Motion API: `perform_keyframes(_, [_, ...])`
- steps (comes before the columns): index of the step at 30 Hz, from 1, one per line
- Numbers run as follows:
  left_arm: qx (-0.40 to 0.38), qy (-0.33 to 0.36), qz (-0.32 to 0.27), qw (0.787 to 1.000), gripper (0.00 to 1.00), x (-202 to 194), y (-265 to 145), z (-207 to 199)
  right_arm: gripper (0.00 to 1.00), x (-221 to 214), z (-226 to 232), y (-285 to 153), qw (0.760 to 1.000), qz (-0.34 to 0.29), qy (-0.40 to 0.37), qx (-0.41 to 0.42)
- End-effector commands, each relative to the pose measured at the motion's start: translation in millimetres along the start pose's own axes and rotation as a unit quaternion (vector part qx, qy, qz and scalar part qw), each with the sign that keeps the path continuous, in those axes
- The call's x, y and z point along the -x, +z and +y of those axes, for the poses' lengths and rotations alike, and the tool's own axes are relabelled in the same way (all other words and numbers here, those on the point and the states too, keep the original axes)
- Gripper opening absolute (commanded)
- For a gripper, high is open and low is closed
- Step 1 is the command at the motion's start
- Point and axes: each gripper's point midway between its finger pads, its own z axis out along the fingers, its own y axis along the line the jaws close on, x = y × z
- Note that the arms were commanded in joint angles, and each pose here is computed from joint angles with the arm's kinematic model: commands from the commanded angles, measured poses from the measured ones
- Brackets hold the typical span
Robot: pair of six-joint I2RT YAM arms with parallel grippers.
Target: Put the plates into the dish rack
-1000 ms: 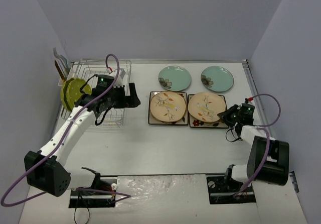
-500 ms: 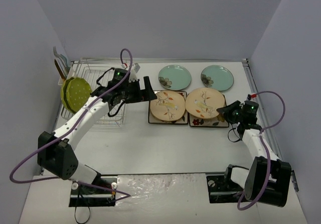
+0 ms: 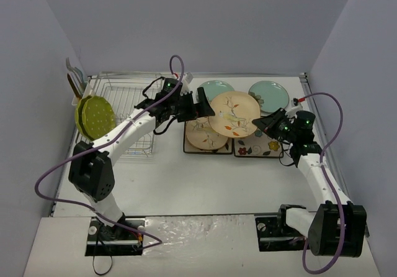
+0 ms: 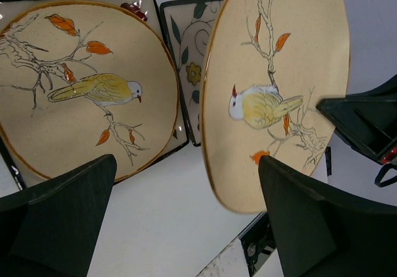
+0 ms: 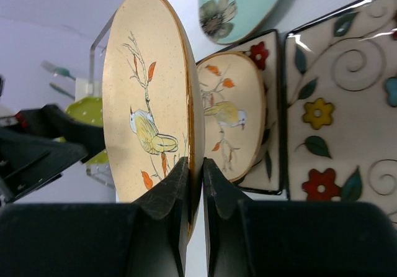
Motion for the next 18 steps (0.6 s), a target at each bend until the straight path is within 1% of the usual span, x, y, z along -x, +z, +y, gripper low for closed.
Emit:
perform_keyframes(1, [-0.081,0.006,-0.040,0.996,0.94,29,-14,-59,0.00,31,92,-20,0.986,-0.041,-0.065,0.148])
perform_keyframes(2, [-0.084,0.004,-0.038,0.996,0.92,28,-12,-60,0.00,30,94,-21,0.985,-0.038,-0.064,0.154])
perform_keyframes(5, [-0.099,-0.004,-0.035,0.994,0.76,26,-10,-67,0.00,30,98,-23,0.984,-0.037,-0.065,0.162])
perform_keyframes(7, [-0.108,-0.009,-0.034,0.994,0.61,26,-10,-71,0.00,29,101,-24,0.983,-0.037,-0.069,0.165])
perform_keyframes(12, [-0.127,-0.021,-0.023,0.991,0.41,20,-10,-79,0.00,24,105,-23,0.982,-0.030,-0.068,0.175])
perform_keyframes(14, [-0.132,-0.025,-0.024,0.991,0.35,19,-11,-80,0.00,22,105,-22,0.981,-0.029,-0.068,0.177])
perform_keyframes(16, [-0.134,-0.026,-0.025,0.990,0.25,18,-12,-81,0.00,21,104,-21,0.982,-0.026,-0.067,0.177])
perform_keyframes(18, [-0.138,-0.025,-0.024,0.990,0.08,18,-13,-82,0.00,20,103,-21,0.982,-0.026,-0.069,0.177])
